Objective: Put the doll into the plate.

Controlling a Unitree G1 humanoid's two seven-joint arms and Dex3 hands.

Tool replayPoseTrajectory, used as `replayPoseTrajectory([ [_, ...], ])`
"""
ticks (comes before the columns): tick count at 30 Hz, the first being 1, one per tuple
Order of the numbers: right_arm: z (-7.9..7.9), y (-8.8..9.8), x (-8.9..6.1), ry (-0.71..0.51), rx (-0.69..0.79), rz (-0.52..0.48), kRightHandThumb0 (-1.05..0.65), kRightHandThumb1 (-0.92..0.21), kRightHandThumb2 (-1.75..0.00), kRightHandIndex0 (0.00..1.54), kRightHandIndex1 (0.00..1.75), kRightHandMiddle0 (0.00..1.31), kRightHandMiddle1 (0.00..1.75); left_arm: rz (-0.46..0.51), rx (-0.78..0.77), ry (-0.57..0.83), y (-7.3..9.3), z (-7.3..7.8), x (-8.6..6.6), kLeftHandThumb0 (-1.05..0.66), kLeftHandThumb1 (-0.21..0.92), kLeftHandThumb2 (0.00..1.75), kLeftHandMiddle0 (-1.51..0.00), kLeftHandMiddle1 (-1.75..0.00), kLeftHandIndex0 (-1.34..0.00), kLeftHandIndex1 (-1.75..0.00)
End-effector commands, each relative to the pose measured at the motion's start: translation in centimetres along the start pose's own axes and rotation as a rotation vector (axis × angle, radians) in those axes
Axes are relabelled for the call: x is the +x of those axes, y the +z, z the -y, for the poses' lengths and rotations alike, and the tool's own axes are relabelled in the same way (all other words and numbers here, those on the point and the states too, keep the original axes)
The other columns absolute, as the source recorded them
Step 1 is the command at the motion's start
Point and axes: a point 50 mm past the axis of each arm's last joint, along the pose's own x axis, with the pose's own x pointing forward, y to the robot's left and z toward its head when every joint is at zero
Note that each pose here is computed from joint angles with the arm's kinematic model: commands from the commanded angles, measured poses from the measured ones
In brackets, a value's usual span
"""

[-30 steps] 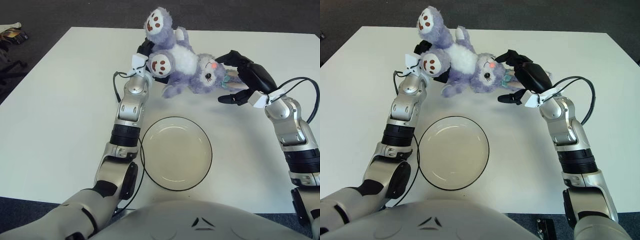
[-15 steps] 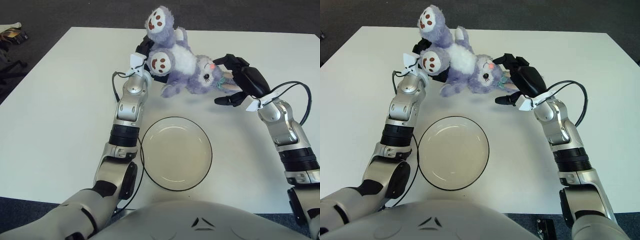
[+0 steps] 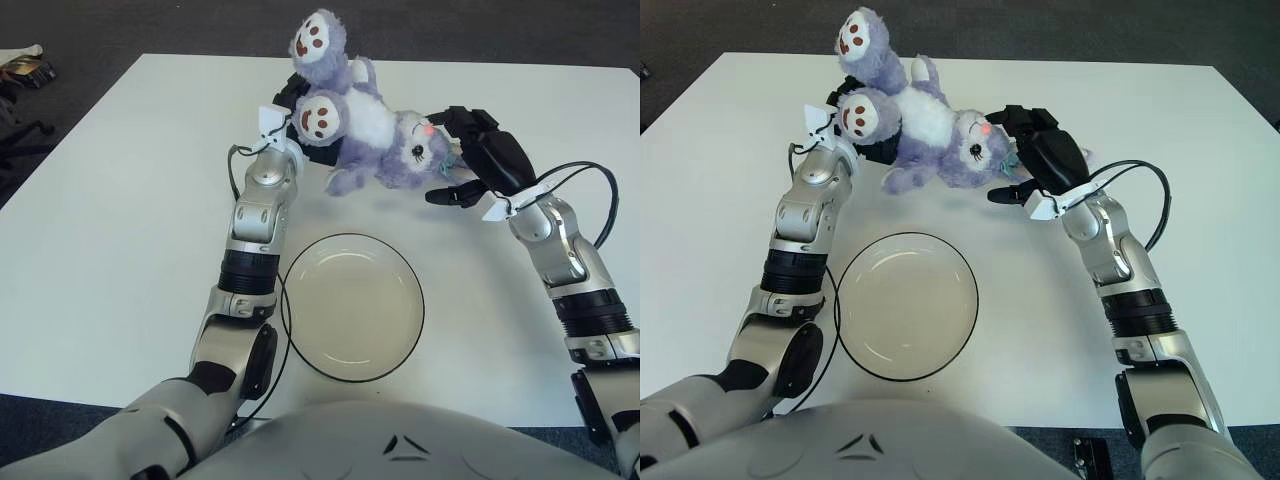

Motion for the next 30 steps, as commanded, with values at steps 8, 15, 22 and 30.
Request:
replayPoseTrajectory([
  [8,-0.03,0.07,0.81,-0.037,-0.065,0.037,-0.84,-0.53,-0.64,0.04,0.32,0.0,0.93,0.009,-0.036,-0.03,0.77,0.46,-0.36,0.0,0.11,1.56,-0.77,-1.74,-0.53,-1.75],
  [15,-0.15,0.09,0.88,-0.071,-0.08,0.029,-0.87,-0.57,-0.58,0.01,0.26,0.0,0.84,-0.002,-0.035,-0.031,0.72,0.57,-0.55,0.0,0.0,1.69,-0.85,-1.75,-0.62,-1.75],
  [22,-0.23,0.25,0.9,-0.073,-0.062,0.004,-0.84,-0.56,-0.58,0.0,0.21,0.0,0.71,-0.01,-0.032,-0.025,0.58,0.66,-0.71,0.0,-0.01,1.7,-0.86,-1.75,-0.62,-1.75],
  [30,-0.29,0.48,1.06,-0.083,-0.02,0.004,-0.81,-0.52,-0.63,0.03,0.15,0.0,0.68,-0.013,-0.043,-0.04,0.53,0.77,-0.91,0.0,0.07,1.61,-0.8,-1.74,-0.56,-1.75],
])
